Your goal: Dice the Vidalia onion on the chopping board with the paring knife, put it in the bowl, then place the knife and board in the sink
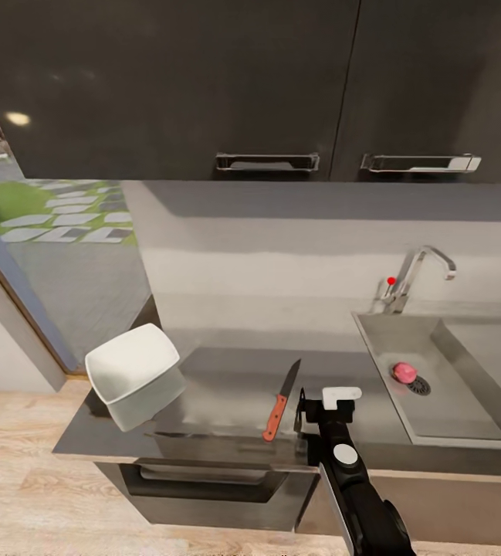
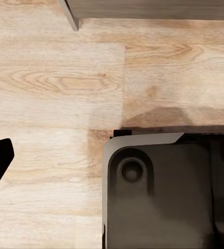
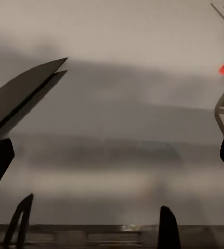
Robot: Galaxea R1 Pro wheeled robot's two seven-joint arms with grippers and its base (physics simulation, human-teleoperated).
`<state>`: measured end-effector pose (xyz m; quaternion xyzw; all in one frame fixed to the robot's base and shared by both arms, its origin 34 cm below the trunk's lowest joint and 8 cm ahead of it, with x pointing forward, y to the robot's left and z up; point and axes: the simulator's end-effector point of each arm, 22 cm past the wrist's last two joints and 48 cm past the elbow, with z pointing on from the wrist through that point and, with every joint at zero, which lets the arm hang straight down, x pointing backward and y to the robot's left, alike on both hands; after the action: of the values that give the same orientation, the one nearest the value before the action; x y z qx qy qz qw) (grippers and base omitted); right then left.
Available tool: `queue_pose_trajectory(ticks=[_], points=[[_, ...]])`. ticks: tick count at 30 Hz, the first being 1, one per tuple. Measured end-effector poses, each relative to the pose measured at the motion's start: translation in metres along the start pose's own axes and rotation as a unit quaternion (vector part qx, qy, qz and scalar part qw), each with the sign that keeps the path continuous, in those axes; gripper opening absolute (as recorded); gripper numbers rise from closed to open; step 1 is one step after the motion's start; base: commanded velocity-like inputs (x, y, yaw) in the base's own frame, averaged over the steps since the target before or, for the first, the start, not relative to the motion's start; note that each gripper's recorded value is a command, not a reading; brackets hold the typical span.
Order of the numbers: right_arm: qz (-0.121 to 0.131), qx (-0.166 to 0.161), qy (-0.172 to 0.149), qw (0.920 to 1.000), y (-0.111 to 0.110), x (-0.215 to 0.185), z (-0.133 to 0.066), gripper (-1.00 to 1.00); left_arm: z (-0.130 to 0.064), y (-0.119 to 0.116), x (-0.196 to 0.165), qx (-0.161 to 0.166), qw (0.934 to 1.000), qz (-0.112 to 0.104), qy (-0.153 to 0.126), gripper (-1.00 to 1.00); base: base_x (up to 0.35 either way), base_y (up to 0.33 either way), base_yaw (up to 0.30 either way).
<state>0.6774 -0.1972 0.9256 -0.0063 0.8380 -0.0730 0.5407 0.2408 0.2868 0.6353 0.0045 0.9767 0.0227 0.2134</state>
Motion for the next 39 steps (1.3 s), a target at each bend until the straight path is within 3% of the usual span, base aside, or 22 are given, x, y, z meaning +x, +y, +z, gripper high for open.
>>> queue_pose_trajectory(ticks=[13,30,39], points=[[0.003,-0.001,-0.01,0.9999,0.0013,-0.0007,0.0017,1.0,-0.0005,0.0,0.0049,0.0,1.0,0.0,0.006,1.0,0.039,0.12,0.0],[0.003,-0.001,-0.011,0.9999,0.0016,-0.0011,0.0017,1.0,-0.0005,-0.0001,0.0051,0.0,1.0,0.0,0.007,1.0,0.0,-0.007,0.0],[0.002,-0.002,-0.011,0.9999,0.0023,-0.0012,0.0019,1.0,-0.0003,-0.0009,0.0047,0.001,1.0,0.002,0.006,1.0,-0.139,-0.1,0.0]])
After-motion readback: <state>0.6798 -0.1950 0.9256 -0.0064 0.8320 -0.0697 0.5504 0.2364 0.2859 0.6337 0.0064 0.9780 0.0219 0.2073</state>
